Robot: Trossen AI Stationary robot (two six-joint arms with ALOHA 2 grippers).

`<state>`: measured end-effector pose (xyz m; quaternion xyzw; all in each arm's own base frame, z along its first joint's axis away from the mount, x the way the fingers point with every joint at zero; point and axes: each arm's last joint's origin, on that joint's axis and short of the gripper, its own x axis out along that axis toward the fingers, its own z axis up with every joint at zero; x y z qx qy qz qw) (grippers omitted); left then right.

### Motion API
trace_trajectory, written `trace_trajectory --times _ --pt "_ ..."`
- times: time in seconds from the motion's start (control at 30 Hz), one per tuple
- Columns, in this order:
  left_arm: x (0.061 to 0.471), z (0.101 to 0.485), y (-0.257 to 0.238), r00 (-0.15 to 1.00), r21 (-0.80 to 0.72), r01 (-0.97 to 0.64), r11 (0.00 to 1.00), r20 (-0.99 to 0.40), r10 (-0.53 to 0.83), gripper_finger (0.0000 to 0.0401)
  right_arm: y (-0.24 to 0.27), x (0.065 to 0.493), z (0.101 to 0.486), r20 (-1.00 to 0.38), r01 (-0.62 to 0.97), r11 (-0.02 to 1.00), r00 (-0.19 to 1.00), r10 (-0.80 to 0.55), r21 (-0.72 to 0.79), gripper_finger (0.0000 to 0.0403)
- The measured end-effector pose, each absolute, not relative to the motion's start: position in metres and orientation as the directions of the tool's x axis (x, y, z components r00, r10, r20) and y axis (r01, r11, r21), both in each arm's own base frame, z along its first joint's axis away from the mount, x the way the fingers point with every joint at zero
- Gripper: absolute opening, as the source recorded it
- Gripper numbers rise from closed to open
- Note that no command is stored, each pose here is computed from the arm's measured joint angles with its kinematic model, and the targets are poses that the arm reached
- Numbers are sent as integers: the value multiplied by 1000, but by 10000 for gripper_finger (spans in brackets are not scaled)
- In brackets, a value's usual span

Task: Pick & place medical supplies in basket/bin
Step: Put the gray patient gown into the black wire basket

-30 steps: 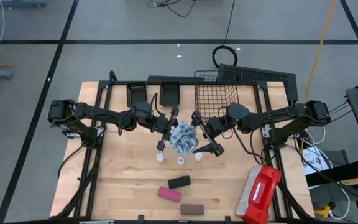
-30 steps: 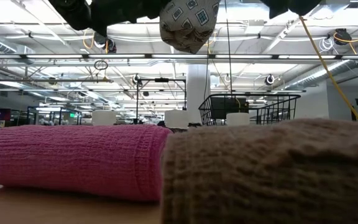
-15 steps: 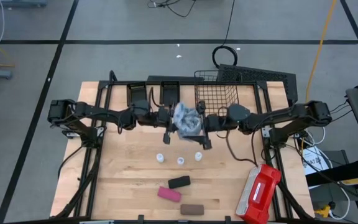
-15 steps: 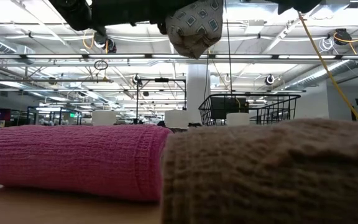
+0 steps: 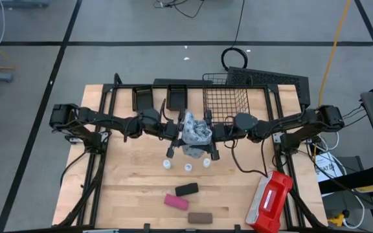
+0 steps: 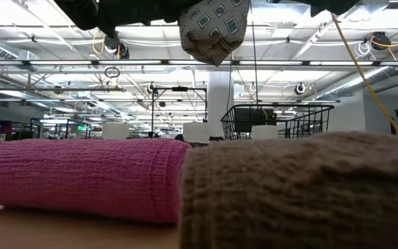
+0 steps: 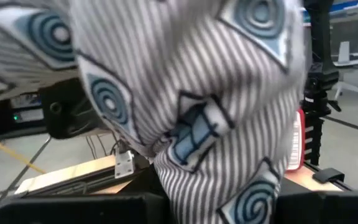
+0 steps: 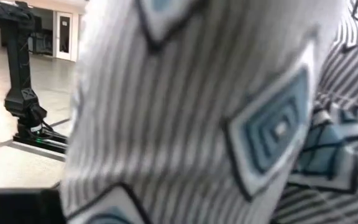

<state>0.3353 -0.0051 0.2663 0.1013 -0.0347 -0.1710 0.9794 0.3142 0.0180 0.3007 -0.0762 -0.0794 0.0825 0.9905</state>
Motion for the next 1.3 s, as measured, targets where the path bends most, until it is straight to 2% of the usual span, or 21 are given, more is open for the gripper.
trace_trajectory --times 0.17,0.37,0.5,0.7,0.9,1.03,1.3 --pt "335 263 -7 934 209 349 914 2 -357 91 18 314 301 145 -149 977 974 171 -153 201" --pt "335 262 -9 929 199 364 910 -11 -369 92 19 314 301 144 -225 959 957 250 -170 82" --pt "335 262 -12 940 157 339 928 -13 -341 121 20 312 301 131 -274 938 943 306 -214 82" --pt "321 285 -6 972 21 233 972 20 -233 175 11 288 323 115 -260 936 949 293 -235 82" --pt "292 315 1 978 25 203 979 40 -203 203 -4 259 344 108 -205 945 965 238 -254 82" --pt "278 324 1 981 42 193 980 22 -194 203 -21 244 350 87 -136 953 982 165 -272 82" --pt "267 328 3 985 93 170 981 -16 -170 189 -84 230 334 -37 103 959 992 -117 -263 82"
